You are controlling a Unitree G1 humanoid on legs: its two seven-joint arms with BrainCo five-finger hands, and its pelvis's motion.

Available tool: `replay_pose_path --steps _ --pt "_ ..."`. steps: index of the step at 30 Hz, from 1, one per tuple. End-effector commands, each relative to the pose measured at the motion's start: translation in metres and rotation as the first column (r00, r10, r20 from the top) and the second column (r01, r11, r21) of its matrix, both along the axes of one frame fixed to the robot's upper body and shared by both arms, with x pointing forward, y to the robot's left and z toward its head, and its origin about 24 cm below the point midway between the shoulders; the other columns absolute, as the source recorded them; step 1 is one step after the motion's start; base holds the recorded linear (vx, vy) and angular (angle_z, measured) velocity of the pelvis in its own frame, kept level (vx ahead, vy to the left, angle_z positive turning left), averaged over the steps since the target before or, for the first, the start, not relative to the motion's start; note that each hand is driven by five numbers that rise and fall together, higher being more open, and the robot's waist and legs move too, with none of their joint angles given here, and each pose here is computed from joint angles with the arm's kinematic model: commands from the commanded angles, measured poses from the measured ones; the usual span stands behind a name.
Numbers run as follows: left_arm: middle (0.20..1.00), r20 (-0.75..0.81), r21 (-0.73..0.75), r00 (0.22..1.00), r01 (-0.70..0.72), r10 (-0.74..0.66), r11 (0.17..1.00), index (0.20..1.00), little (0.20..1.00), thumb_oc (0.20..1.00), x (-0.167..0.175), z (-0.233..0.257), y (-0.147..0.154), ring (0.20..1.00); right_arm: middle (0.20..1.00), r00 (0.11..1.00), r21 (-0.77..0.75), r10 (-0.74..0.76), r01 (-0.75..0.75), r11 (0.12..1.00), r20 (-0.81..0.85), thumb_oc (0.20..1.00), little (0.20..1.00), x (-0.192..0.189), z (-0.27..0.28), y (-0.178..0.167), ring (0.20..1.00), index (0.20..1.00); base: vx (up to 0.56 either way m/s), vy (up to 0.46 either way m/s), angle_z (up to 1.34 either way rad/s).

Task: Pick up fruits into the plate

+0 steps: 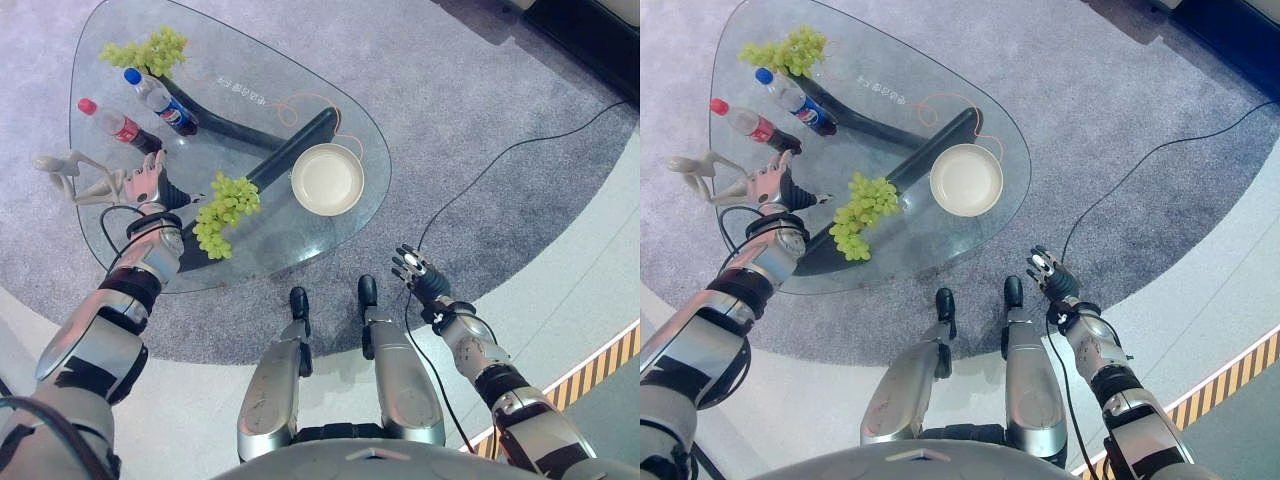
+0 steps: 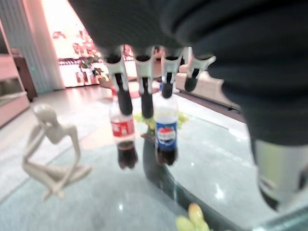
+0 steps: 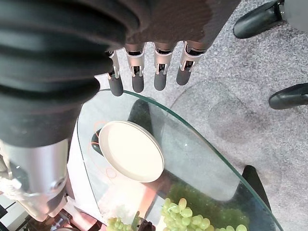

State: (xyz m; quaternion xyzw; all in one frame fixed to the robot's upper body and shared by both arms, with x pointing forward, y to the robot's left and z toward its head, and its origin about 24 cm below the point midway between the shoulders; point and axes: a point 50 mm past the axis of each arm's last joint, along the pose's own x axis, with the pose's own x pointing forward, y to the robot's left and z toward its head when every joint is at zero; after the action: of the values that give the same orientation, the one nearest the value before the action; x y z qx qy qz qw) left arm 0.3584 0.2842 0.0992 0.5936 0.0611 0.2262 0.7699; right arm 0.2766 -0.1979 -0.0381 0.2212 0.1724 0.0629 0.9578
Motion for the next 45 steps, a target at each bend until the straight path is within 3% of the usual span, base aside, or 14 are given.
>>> replay_pose_path --steps 1,31,39,45 --pt "1.0 0.018 -0.051 0.996 -0.089 0.09 0.995 1.0 1.0 1.0 -0.005 -0.001 0.016 1.0 1.0 1.0 -0.013 0.014 -0.013 1.0 0.01 1.0 1.0 -0.006 0.0 -0.001 1.0 1.0 -0.02 -0.002 -0.07" --pt "1.0 0.007 0.005 0.932 -0.361 0.361 0.932 1.0 1.0 1.0 -0.002 0.015 0.035 1.0 1.0 0.994 0.009 0.056 -0.057 0.998 0.089 1.0 1.0 0.01 0.015 0.015 1.0 1.0 -0.01 0.002 -0.06" --pt "1.0 0.12 0.109 0.866 -0.497 0.485 0.861 1.0 1.0 1.0 -0.007 0.048 0.052 1.0 1.0 0.991 0.047 0.05 -0.056 0.997 0.126 1.0 1.0 0.009 0.018 0.015 1.0 1.0 -0.01 -0.005 0.0" --pt "1.0 0.16 0.102 0.822 -0.565 0.547 0.819 1.0 1.0 1.0 -0.012 0.057 0.06 1.0 1.0 0.991 0.068 0.05 -0.059 0.996 0.127 1.0 1.0 0.006 0.016 0.017 1.0 1.0 0.0 -0.011 0.01"
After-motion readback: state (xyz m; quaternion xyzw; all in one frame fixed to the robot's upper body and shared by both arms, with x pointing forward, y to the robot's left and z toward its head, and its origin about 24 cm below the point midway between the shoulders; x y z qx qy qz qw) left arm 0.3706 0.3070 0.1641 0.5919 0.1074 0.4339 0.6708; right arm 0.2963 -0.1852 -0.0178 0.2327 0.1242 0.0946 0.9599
